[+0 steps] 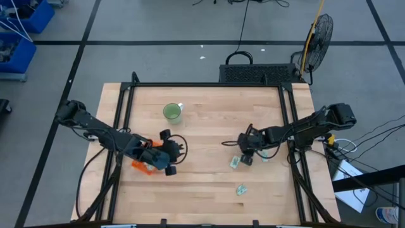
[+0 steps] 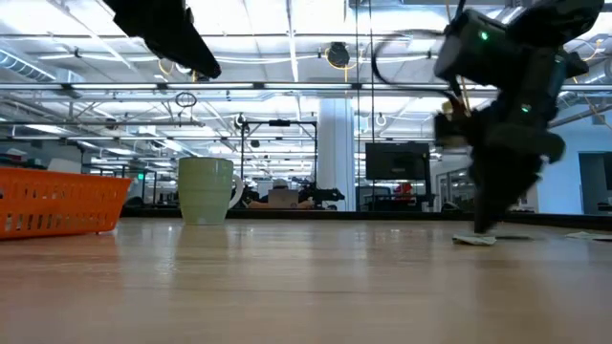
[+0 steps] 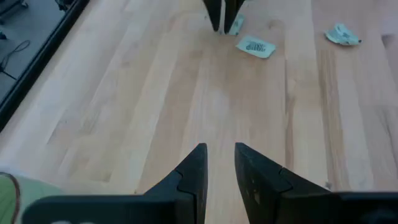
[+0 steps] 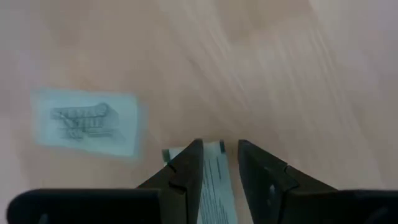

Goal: Pick and place Stevia / Truvia into bins
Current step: Put the stevia packet into the orange bin

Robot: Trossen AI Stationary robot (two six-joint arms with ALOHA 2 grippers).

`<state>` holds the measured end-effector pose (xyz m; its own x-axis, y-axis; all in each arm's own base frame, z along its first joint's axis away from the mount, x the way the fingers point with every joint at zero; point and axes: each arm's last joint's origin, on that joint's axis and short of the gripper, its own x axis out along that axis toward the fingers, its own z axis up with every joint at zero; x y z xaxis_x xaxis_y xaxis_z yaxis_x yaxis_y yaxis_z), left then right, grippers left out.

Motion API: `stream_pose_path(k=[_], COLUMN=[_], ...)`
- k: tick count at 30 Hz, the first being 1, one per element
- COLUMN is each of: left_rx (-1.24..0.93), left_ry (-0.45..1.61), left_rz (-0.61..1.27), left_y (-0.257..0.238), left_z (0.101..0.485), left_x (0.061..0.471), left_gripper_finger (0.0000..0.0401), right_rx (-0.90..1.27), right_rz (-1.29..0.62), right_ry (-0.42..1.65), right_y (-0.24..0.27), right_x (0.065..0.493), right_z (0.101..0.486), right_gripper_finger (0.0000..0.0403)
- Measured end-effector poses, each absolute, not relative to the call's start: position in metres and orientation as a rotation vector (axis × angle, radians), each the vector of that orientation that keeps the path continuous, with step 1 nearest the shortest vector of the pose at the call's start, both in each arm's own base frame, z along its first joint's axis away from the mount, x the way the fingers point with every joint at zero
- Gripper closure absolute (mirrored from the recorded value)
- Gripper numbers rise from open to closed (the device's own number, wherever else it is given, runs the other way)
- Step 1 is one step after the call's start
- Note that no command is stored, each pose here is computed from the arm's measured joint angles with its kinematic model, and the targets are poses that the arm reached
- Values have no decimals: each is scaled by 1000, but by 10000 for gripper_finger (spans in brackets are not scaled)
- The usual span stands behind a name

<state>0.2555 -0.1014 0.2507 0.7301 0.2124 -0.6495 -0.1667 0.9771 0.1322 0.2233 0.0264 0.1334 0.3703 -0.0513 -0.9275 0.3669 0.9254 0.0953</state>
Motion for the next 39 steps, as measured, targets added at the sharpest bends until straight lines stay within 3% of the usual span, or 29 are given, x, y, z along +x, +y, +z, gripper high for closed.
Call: stream_pose_path(k=[6, 21, 33, 39], left_rx=[69, 84, 59, 69], left_ry=[767, 791, 791, 793], left_rz=[220, 273, 310, 306], left_y=[-94, -75, -66, -66], left_z=[248, 247, 247, 247], left_x=[256, 260, 263, 263], left_gripper_finger=[313, 313, 313, 313], right_rx=[456, 375, 433, 384], right_rz=[-484, -360, -267, -382], right_ry=[1330, 1258, 1120, 1142], right_y=[29, 32, 50, 60], right_x=[203, 208, 197, 190], right_z=[130, 135, 164, 158], right_gripper_finger=[307, 307, 307, 307])
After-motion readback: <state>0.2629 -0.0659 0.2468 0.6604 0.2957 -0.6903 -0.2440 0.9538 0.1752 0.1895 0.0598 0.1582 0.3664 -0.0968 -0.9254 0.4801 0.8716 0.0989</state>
